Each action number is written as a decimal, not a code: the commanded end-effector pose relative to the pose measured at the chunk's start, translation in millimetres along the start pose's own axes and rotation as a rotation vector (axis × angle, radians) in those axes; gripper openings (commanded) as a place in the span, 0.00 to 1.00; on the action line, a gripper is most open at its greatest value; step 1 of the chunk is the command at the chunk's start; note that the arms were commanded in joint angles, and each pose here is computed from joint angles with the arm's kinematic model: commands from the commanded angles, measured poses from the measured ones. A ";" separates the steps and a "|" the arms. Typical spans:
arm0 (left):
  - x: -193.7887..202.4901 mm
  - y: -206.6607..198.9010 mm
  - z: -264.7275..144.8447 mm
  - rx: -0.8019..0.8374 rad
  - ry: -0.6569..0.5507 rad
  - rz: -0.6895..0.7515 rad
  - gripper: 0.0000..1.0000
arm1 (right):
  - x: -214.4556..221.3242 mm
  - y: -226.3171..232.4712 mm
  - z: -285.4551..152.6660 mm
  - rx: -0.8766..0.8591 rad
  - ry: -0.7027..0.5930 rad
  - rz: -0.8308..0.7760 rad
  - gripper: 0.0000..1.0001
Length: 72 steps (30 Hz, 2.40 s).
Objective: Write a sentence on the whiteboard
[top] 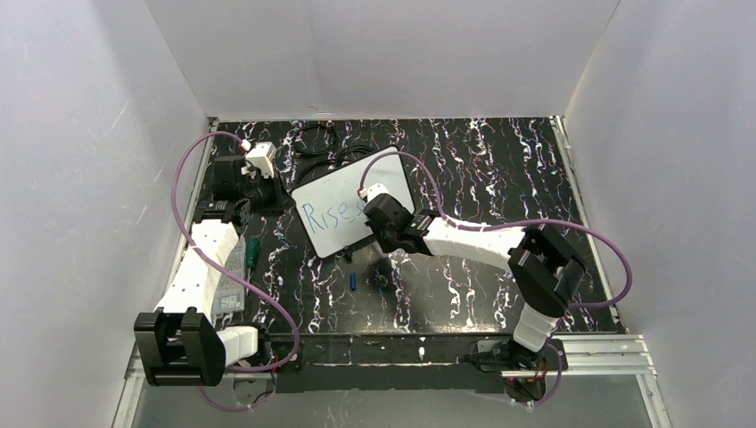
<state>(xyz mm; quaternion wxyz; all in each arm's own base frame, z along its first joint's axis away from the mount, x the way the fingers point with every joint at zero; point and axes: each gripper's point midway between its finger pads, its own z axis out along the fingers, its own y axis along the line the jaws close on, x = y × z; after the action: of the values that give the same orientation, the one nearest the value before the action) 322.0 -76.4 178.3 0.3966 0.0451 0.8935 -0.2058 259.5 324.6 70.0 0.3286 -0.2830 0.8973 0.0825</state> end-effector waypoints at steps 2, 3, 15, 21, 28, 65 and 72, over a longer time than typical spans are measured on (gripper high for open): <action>-5.3 -3.7 -7.4 0.009 -0.028 0.023 0.00 | -34.2 0.1 -4.2 0.014 -0.087 0.008 0.01; -5.4 -3.3 -7.4 0.007 -0.028 0.023 0.00 | -33.9 0.1 -3.5 0.015 -0.085 0.007 0.01; -5.6 -3.6 -7.7 0.007 -0.030 0.024 0.00 | -31.1 -10.8 -1.9 0.062 -0.068 0.026 0.01; -5.5 -3.8 -8.1 0.008 -0.031 0.024 0.00 | -22.2 -14.6 0.9 0.077 -0.046 0.034 0.01; -5.2 -3.6 -7.8 0.007 -0.030 0.024 0.00 | -15.6 -13.7 3.1 0.067 -0.027 0.036 0.01; -4.5 -2.6 -7.9 0.003 -0.028 0.023 0.00 | -40.2 -18.1 -19.5 0.038 -0.107 0.043 0.01; -4.8 -3.2 -7.7 0.006 -0.028 0.024 0.00 | -35.9 -21.7 -8.6 0.044 -0.074 0.045 0.01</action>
<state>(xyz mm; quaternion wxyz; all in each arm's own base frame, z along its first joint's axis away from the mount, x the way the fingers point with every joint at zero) 321.5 -76.4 178.4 0.3962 0.0451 0.8936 -0.2058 276.8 312.1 90.8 0.3518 -0.2556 0.8972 0.0765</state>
